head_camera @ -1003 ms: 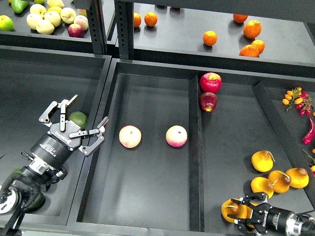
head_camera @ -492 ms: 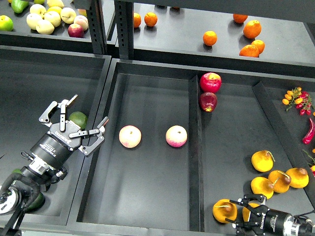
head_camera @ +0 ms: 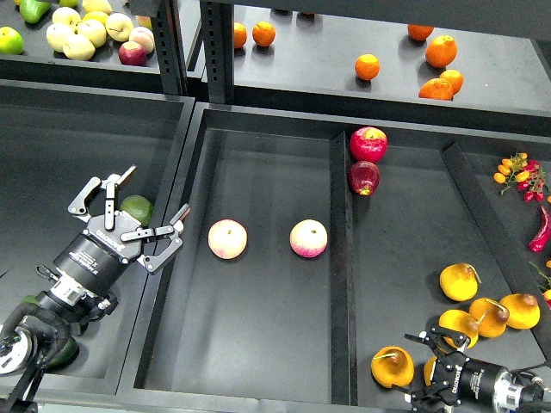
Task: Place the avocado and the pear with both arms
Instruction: 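Raise the open right gripper and move it back toward the apples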
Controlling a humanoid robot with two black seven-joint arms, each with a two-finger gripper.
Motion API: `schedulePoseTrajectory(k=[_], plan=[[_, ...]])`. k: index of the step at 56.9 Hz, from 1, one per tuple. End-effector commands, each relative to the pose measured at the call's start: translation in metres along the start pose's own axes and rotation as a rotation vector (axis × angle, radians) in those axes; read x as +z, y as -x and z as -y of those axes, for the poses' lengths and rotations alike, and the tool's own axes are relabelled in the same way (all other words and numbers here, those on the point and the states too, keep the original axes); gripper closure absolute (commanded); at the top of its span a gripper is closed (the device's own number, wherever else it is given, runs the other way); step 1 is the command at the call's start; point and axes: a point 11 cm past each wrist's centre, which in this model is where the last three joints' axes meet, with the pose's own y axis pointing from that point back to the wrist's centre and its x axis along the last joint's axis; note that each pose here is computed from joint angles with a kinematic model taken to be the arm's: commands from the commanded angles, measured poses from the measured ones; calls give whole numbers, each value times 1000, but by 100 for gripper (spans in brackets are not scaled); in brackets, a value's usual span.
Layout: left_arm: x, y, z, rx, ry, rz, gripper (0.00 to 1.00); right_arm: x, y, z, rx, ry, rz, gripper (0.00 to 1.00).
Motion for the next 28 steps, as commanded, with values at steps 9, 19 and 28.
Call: schedulePoseTrajectory(k=[9,19,28], plan=[[-1,0,0,1,-4,1,1,-85,65,6,-199,-268,30,2],[-1,-1,0,3,-5,2,1,-122,113,40,-323,-402,183,1],[-2,-1,0,5,-5,1,1,-122,145,89,-440,-445,366,1]])
